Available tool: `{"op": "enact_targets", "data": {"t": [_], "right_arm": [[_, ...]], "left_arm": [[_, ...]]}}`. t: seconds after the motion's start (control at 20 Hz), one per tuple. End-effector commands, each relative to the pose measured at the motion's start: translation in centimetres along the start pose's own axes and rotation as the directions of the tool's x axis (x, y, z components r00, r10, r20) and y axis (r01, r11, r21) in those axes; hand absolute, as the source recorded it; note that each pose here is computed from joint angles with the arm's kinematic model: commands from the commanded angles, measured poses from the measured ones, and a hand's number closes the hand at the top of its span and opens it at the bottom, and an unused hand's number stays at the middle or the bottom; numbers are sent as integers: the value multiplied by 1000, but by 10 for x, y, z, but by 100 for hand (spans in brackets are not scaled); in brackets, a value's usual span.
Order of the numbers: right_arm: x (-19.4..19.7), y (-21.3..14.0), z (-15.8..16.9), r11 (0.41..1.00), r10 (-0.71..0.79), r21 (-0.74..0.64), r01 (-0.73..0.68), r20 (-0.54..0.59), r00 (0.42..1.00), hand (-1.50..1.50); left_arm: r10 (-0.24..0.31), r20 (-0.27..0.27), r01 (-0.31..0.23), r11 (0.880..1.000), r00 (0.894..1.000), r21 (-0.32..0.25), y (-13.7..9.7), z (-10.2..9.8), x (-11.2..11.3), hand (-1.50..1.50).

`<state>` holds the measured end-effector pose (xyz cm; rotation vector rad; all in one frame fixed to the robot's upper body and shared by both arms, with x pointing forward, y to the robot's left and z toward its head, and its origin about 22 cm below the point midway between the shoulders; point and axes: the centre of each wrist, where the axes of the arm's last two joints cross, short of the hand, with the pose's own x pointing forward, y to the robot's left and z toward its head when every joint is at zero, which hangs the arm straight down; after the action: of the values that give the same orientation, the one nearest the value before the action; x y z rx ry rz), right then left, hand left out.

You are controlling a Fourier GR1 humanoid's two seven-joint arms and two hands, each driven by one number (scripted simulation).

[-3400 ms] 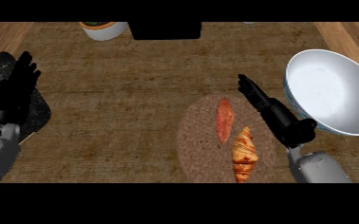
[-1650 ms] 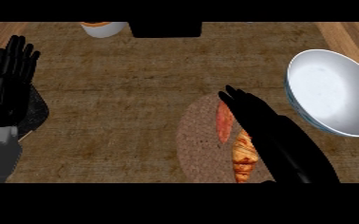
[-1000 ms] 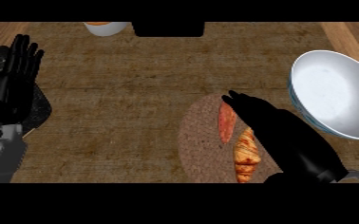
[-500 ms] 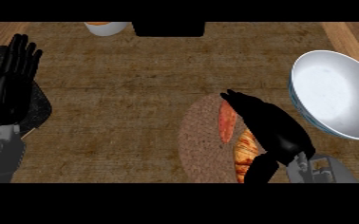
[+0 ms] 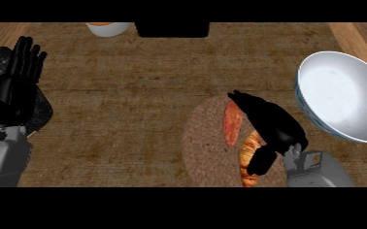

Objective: Pick the sweet potato from the placemat and place it in the bowl

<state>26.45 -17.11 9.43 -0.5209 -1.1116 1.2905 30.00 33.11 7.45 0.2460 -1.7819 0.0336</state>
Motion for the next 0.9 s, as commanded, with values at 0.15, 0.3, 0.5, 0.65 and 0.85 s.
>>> {"op": "enact_targets", "data": {"t": [0.15, 0.3, 0.5, 0.65, 0.85], "right_arm": [[-5, 0, -25, 1000, -21, 8, 20, 59, 998, -150], [-11, 16, -13, 1000, 24, 5, -24, 85, 996, -150], [7, 28, -21, 1000, 9, 20, -10, 44, 999, -150], [-7, 29, -31, 998, 35, 44, -37, 29, 999, -150], [-10, 31, -44, 1000, 16, 22, -16, 19, 1000, -150]], "left_arm": [[8, 0, -8, 1000, 1000, -16, 3, 19, 24, 0], [-1, 4, 1, 1000, 1000, -9, -1, -1, 10, 0], [0, 7, 0, 1000, 1000, 14, -9, 10, 16, 0], [15, 2, -15, 1000, 1000, 6, 2, -4, -9, 0], [5, 11, -5, 1000, 1000, -9, 1, 12, -7, 0]]}}
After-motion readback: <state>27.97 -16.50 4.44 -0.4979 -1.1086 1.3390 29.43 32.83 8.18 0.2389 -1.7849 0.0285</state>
